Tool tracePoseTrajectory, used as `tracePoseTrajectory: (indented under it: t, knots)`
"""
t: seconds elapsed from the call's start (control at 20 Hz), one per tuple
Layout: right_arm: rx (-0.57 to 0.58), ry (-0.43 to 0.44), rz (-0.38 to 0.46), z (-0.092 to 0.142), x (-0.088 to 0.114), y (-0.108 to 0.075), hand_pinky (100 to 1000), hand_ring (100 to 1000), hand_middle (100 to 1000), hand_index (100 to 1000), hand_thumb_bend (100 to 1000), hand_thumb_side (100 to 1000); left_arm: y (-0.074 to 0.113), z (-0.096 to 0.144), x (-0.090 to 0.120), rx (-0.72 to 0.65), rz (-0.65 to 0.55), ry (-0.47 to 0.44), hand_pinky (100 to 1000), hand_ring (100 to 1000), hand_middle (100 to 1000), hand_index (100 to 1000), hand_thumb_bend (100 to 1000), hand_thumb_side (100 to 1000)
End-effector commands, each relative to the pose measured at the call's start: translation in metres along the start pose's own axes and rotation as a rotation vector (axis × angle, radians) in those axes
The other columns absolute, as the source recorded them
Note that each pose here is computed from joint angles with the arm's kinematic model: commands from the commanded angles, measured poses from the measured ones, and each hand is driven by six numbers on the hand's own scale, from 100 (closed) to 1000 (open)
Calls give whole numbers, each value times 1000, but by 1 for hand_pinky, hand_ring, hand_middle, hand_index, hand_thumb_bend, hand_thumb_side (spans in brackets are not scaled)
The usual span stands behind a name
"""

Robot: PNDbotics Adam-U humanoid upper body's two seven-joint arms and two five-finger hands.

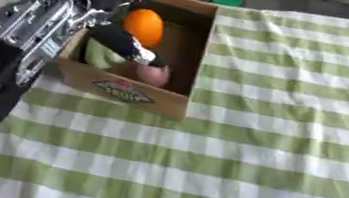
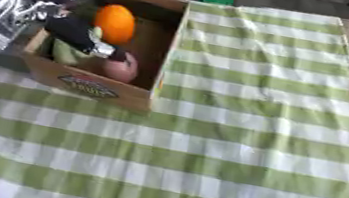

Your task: Pick up objects on the table and place them in the box.

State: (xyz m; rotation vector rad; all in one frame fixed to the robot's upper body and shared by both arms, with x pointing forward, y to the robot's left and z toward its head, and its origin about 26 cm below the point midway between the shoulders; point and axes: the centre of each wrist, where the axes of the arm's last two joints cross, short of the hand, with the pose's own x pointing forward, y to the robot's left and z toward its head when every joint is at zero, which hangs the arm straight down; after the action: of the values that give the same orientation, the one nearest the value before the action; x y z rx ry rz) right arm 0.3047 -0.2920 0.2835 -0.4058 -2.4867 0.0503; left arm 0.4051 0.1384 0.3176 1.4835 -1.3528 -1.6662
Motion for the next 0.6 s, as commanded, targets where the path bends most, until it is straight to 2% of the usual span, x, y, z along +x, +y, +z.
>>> tracePoseTrajectory:
  t: [0.05, 0.2, 0.3, 0.35, 0.5, 0.6]
  knots:
    - [-8, -35, 9, -5, 9, -5, 740, 758, 611, 796, 100, 738, 19, 7, -18, 96, 14, 64, 856, 951, 911, 904, 769, 1000]
    - [-10, -35, 9, -5, 8, -5, 740, 758, 611, 796, 100, 738, 25, 12, -22, 174, 55, 71, 844, 939, 903, 899, 745, 1000]
    - [-12, -34, 9, -5, 8, -5, 740, 758, 611, 796, 100, 738, 31, 18, -25, 246, 84, 79, 826, 920, 889, 892, 689, 1000]
    - [-13, -34, 9, -4, 8, -5, 740, 758, 611, 796, 100, 737, 34, 21, -27, 290, 102, 88, 807, 898, 873, 885, 633, 1000]
    - [-16, -33, 10, -4, 8, -6, 740, 758, 611, 796, 100, 736, 45, 34, -33, 431, 174, 128, 773, 861, 848, 878, 595, 1000]
    - [-20, -34, 11, -4, 8, -7, 739, 758, 611, 796, 100, 735, 51, 44, -37, 532, 225, 156, 753, 836, 828, 870, 504, 994]
